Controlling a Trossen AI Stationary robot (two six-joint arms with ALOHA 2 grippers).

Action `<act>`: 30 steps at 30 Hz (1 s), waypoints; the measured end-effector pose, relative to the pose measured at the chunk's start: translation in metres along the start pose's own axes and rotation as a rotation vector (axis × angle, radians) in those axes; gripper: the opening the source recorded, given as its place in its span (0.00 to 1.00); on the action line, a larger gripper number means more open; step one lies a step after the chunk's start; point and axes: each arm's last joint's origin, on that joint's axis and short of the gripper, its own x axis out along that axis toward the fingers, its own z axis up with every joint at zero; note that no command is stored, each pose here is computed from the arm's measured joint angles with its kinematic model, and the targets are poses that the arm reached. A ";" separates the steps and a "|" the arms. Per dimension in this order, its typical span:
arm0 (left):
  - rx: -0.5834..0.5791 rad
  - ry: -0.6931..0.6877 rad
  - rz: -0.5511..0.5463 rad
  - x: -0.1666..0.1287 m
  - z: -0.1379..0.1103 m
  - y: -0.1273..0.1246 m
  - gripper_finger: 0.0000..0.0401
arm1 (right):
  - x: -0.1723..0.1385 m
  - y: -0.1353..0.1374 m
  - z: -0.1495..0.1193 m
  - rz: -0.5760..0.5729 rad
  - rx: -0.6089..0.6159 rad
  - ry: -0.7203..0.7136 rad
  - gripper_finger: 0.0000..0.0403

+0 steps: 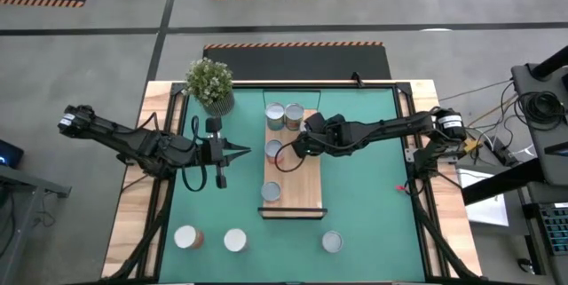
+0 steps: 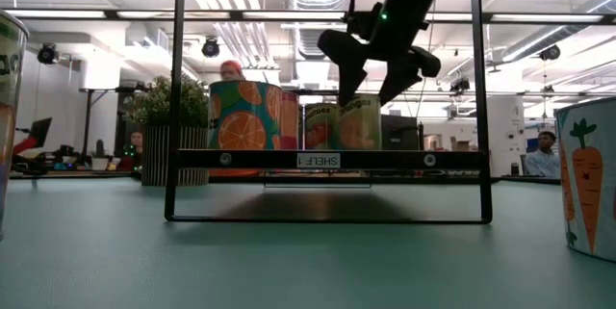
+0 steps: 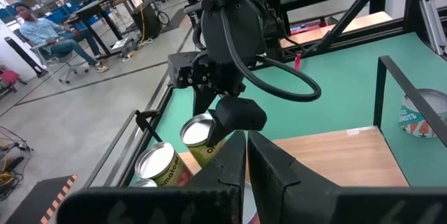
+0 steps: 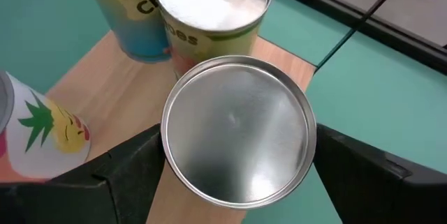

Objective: Pick and place cans onto a shelf
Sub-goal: Put the canned oranges on the shelf

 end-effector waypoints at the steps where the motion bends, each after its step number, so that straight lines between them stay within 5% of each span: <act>1: 0.000 0.000 0.000 0.000 0.000 0.000 0.00 | 0.000 0.000 0.000 0.003 -0.002 0.005 0.83; 8: 0.000 0.000 0.000 0.000 0.000 0.000 0.00 | -0.003 0.001 0.002 0.011 -0.005 0.007 0.90; 30: 0.000 0.006 -0.001 0.000 -0.001 0.000 0.00 | -0.045 -0.002 0.050 0.023 -0.150 -0.014 0.87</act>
